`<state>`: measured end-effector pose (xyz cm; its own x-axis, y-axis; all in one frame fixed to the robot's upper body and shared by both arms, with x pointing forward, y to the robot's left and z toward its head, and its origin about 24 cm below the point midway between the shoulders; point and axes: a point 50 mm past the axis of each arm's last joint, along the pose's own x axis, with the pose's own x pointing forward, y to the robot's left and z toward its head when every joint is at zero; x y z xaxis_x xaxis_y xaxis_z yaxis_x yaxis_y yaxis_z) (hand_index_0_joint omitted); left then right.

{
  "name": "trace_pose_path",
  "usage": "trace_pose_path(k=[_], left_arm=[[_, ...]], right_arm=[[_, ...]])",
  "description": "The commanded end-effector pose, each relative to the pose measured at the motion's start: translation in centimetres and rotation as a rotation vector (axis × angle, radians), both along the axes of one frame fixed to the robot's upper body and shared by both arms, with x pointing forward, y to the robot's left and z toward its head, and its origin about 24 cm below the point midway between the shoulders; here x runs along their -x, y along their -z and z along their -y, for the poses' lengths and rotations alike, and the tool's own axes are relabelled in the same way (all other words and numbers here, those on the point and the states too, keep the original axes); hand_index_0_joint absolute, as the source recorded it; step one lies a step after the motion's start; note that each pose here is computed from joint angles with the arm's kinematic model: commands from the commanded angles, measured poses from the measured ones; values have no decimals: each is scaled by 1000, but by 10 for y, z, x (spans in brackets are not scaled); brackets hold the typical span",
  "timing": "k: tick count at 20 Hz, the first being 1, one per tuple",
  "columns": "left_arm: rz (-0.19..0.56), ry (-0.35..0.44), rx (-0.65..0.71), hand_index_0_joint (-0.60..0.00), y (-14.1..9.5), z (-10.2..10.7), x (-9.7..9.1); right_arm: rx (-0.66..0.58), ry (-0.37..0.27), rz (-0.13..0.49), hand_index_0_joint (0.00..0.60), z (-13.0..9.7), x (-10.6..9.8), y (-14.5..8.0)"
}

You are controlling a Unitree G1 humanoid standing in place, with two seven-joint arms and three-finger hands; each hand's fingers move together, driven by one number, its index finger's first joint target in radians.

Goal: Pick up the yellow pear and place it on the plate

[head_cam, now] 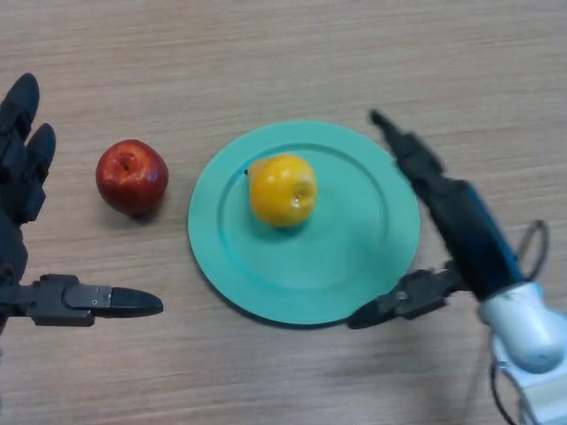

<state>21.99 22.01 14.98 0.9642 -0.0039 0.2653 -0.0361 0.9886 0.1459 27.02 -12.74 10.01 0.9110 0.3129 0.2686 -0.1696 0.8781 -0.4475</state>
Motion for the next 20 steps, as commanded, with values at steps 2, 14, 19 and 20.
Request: trace_pose_path(k=[2,14,19,20], left_arm=[[179,11,-47,0,-29,0,1],[179,44,-10,0,-30,4,-7],[212,18,-2,0,-34,3,-7],[229,12,-4,0,-36,3,-7]], right_arm=[[-99,18,191,0,25,18,-46],[-164,101,176,0,56,52,-65],[-155,85,163,0,53,55,-66],[-154,84,155,0,53,55,-67]])
